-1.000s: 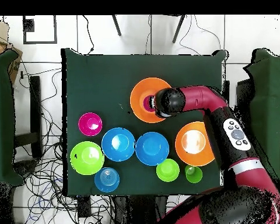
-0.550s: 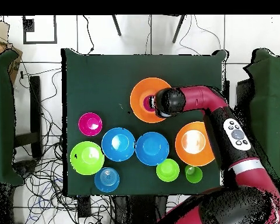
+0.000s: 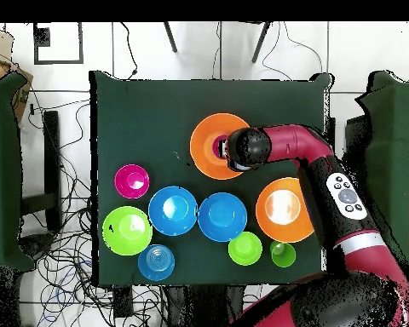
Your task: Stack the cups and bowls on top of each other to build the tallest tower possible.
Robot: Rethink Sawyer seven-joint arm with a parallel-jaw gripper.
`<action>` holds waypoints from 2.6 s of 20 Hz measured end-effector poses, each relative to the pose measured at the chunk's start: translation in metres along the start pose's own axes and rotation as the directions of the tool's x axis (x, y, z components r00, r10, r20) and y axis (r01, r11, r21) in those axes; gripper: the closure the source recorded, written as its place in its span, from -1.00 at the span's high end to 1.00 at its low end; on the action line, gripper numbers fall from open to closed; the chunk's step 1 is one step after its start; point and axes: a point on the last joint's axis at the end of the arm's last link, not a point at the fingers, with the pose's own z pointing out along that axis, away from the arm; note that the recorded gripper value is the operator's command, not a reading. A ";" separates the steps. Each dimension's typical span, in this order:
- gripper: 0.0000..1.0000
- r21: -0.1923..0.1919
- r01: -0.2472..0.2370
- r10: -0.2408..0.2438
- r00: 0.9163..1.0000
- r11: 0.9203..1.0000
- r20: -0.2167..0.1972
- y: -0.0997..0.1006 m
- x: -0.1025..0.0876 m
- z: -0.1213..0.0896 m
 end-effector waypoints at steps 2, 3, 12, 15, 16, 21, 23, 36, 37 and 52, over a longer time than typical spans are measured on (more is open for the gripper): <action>1.00 0.000 0.000 0.000 1.000 1.000 0.000 0.000 0.000 0.000; 1.00 0.000 -0.001 0.001 1.000 1.000 0.001 0.000 0.000 0.000; 1.00 0.001 0.001 -0.001 1.000 1.000 0.001 0.001 -0.001 0.000; 1.00 0.003 0.004 -0.004 1.000 1.000 0.003 0.002 -0.002 -0.001; 1.00 0.004 0.004 -0.004 1.000 1.000 0.004 0.002 -0.003 -0.002; 1.00 0.021 0.009 -0.009 1.000 1.000 0.020 -0.001 -0.009 -0.014; 1.00 0.028 0.010 -0.010 1.000 1.000 0.026 -0.003 -0.011 -0.018; 1.00 0.107 0.022 -0.032 0.995 0.994 0.092 -0.018 -0.031 -0.077; 1.00 0.114 0.025 -0.036 0.995 0.993 0.097 -0.019 -0.032 -0.084; 1.00 0.175 0.031 -0.041 0.998 0.984 0.054 -0.013 -0.027 -0.161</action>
